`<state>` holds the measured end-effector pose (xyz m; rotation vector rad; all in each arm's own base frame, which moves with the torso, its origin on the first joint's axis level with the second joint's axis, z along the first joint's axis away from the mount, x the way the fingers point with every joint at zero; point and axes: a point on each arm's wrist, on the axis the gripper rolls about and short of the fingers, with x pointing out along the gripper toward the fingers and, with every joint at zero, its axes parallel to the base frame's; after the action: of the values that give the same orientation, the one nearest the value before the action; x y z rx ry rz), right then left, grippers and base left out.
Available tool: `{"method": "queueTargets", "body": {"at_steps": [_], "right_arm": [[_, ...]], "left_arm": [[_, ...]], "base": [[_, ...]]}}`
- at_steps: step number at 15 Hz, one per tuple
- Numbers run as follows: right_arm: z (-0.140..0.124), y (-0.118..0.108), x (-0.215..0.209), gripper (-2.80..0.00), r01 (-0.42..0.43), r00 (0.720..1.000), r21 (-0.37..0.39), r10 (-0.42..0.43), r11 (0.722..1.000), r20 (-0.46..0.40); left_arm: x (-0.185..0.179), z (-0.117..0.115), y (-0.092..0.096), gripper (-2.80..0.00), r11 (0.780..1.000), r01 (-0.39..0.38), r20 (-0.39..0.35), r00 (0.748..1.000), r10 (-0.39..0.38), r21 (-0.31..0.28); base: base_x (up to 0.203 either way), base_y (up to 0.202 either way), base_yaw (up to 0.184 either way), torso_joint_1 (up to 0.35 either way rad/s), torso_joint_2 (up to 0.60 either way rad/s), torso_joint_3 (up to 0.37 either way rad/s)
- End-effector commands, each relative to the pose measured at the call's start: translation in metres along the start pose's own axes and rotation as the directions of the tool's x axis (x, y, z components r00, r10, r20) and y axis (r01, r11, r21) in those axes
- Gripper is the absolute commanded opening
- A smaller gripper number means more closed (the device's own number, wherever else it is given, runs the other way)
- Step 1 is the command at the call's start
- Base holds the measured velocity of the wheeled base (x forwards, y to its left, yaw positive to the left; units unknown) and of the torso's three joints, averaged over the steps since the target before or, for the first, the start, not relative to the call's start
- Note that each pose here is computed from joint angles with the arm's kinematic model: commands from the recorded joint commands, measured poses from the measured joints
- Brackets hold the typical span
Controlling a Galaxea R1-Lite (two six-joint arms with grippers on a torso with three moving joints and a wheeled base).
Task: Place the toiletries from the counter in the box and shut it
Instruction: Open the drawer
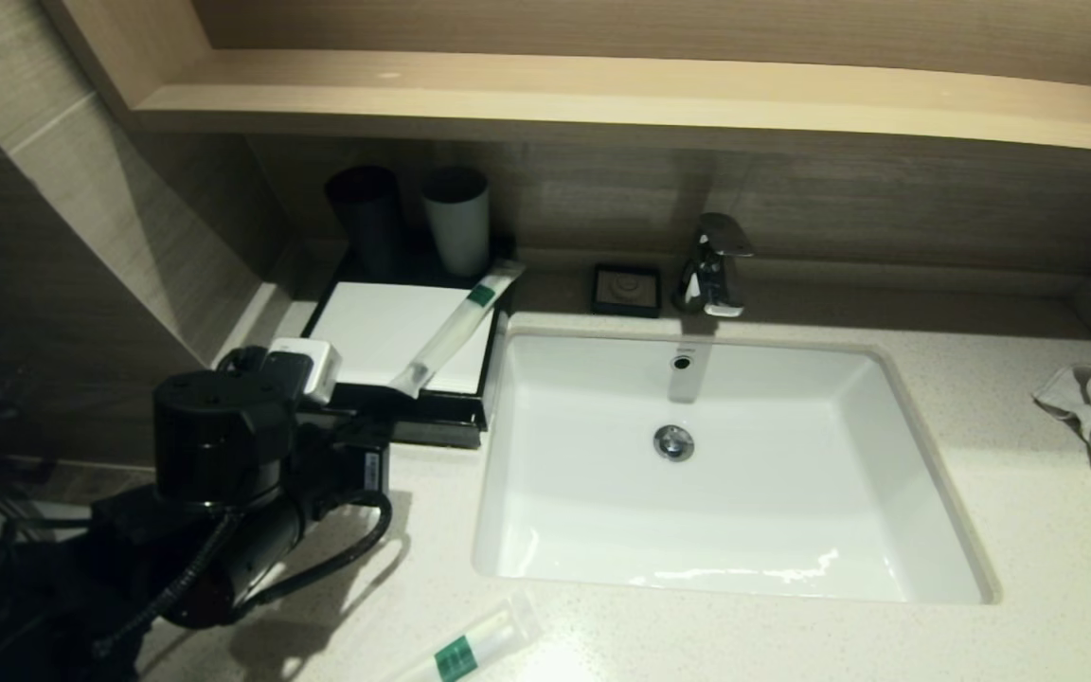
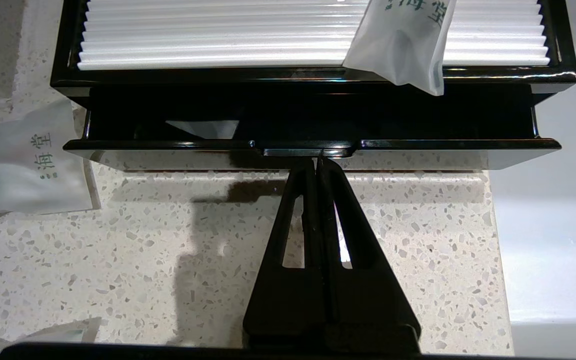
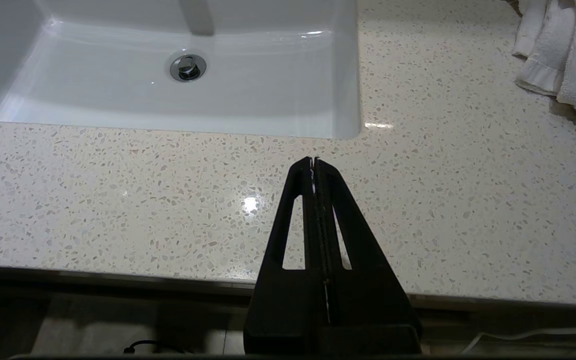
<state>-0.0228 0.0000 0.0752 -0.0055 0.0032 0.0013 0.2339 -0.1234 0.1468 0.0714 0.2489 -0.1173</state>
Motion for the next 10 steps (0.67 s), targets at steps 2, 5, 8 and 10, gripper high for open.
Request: {"method": "queueTargets", "body": {"at_steps": [2,5,8,10], "right_arm": [[0.0000,0.0000,0.0000,-2.80,0.000,1.000,-0.001,0.000,1.000,0.000],[0.0000,0.0000,0.0000,-2.80,0.000,1.000,-0.001,0.000,1.000,0.000],[0.0000,0.0000,0.0000,-2.80,0.000,1.000,-0.001,0.000,1.000,0.000],[0.0000,0.0000,0.0000,-2.80,0.000,1.000,-0.001,0.000,1.000,0.000]], "left_arm": [[0.0076,-0.0023,0.0000,-2.80,1.000,-0.011,-0.007,1.000,0.011,-0.001],[0.0098,-0.0034,0.0009,-2.80,1.000,-0.012,-0.012,1.000,0.012,-0.002],[0.0125,-0.0055,0.0006,-2.80,1.000,-0.012,-0.019,1.000,0.012,0.000],[0.0149,-0.0057,0.0011,-2.80,1.000,-0.015,-0.021,1.000,0.015,-0.001]], "base": [[0.000,0.000,0.000,0.000,0.00,0.000],[0.000,0.000,0.000,0.000,0.00,0.000],[0.000,0.000,0.000,0.000,0.00,0.000],[0.000,0.000,0.000,0.000,0.00,0.000]]}}
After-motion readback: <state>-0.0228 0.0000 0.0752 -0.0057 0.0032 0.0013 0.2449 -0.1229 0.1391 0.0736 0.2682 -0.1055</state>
